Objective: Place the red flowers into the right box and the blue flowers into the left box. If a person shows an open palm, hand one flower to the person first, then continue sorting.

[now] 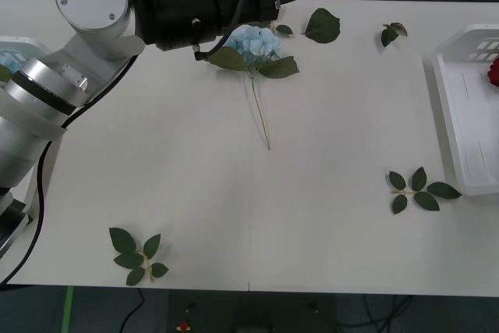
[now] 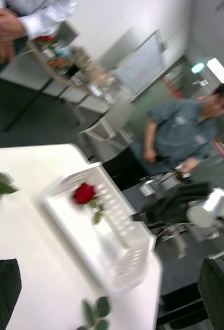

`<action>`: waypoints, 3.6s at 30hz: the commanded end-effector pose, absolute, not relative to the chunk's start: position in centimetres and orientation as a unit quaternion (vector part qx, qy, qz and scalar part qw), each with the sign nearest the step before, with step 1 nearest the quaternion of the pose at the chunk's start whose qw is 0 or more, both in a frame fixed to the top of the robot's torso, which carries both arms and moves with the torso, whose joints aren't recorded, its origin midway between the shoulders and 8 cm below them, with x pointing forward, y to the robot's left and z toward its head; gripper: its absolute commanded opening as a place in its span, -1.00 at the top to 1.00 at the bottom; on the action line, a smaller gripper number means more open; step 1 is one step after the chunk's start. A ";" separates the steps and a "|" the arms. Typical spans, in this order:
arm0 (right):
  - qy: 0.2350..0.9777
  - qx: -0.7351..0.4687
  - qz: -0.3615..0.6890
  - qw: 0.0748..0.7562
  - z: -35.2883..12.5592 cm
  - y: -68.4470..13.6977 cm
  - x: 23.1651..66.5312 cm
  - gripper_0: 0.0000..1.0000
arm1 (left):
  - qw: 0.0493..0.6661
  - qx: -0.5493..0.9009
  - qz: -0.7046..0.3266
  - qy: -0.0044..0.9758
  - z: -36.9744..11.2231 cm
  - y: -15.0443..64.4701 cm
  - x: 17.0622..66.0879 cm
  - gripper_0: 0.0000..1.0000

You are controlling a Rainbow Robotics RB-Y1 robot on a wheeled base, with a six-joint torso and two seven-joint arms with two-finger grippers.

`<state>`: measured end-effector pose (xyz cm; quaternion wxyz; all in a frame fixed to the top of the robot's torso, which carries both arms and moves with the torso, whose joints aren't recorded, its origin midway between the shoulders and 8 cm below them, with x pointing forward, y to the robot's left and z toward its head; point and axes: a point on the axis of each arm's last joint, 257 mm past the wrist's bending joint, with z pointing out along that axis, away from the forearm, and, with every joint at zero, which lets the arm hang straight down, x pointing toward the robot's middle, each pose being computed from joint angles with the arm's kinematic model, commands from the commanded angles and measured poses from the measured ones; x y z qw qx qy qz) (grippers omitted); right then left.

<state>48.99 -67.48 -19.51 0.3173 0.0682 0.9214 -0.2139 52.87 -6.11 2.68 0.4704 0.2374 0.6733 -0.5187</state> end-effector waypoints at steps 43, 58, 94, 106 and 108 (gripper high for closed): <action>0.691 -0.463 0.263 0.489 -2.0 -14.8 45.0 -1.00 | 0.299 -0.016 -0.145 0.943 -19.9 -4.5 62.2 -1.00; 0.644 -0.502 0.317 0.482 -3.0 -13.6 41.2 -1.00 | 0.346 0.054 -0.121 0.929 -26.0 -3.5 62.2 -1.00; 0.644 -0.498 0.327 0.480 -3.5 -13.5 40.8 -1.00 | 0.383 0.147 -0.045 0.911 -28.4 -1.7 62.3 1.00; 0.644 -0.498 0.327 0.480 -3.5 -13.5 40.8 -1.00 | 0.391 0.137 -0.039 0.909 -27.8 0.2 63.4 1.00; 0.644 -0.498 0.327 0.480 -3.5 -13.5 40.8 -1.00 | 0.394 0.132 -0.034 0.909 -27.5 1.4 64.0 1.00</action>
